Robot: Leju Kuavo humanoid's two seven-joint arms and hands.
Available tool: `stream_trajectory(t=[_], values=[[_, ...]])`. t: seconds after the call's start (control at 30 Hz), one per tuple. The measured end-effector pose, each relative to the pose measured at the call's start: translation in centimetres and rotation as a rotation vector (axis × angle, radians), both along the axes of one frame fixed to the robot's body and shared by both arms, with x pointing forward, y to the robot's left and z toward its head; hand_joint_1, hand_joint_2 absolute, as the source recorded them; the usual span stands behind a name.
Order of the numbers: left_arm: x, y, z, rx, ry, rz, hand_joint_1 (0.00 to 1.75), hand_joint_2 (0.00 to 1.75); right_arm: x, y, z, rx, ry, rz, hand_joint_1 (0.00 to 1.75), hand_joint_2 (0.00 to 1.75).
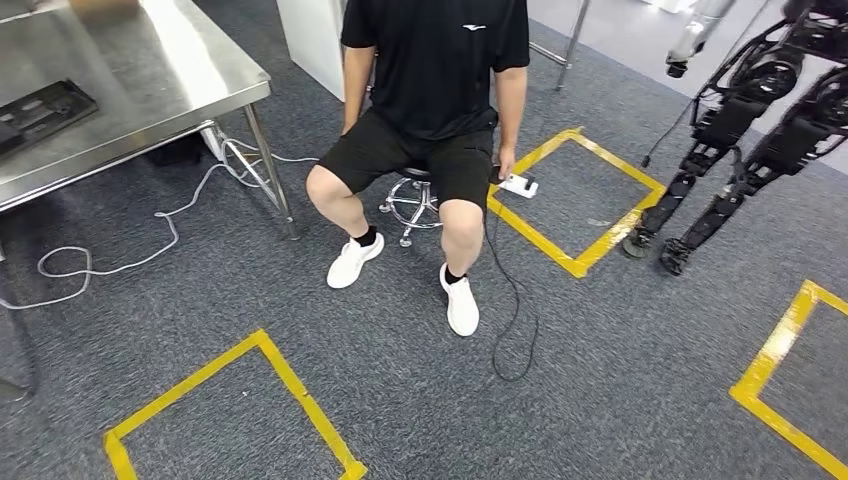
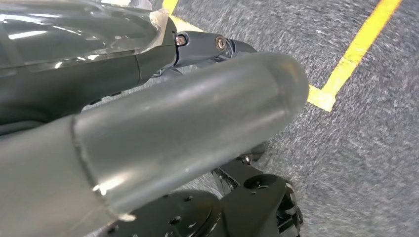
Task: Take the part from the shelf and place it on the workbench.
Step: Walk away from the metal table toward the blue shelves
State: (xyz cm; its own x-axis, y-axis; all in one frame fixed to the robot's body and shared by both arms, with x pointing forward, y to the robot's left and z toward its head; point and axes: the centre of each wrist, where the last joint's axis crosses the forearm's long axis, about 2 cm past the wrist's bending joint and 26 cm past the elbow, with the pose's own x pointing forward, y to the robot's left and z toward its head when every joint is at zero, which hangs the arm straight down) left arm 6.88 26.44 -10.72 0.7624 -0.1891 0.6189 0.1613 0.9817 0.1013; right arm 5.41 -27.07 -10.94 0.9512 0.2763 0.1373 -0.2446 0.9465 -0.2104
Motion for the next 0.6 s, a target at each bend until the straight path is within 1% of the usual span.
stream_trajectory(t=[0.13, 0.27, 0.47, 0.6], values=[[-0.5, 0.0, -0.1, -0.002, 0.005, 0.027, 0.0, 0.0, 0.1, 0.3, 0.0, 0.0, -0.002, 0.02, 0.0, 0.0], [-1.0, -0.4, -0.1, -0.012, 0.007, 0.119, 0.0, 0.0, 0.1, 0.8, 0.1, -0.002, -0.014, 0.086, 0.0, 0.0], [-1.6, -2.0, -0.1, -0.008, 0.045, 0.218, 0.0, 0.0, 1.4, 1.6, 0.3, -0.002, -0.035, 0.22, 0.0, 0.0], [-2.4, -3.3, 0.0, 0.013, 0.051, 0.26, 0.0, 0.0, 1.9, 2.0, 0.4, 0.004, -0.042, 0.255, 0.0, 0.0]])
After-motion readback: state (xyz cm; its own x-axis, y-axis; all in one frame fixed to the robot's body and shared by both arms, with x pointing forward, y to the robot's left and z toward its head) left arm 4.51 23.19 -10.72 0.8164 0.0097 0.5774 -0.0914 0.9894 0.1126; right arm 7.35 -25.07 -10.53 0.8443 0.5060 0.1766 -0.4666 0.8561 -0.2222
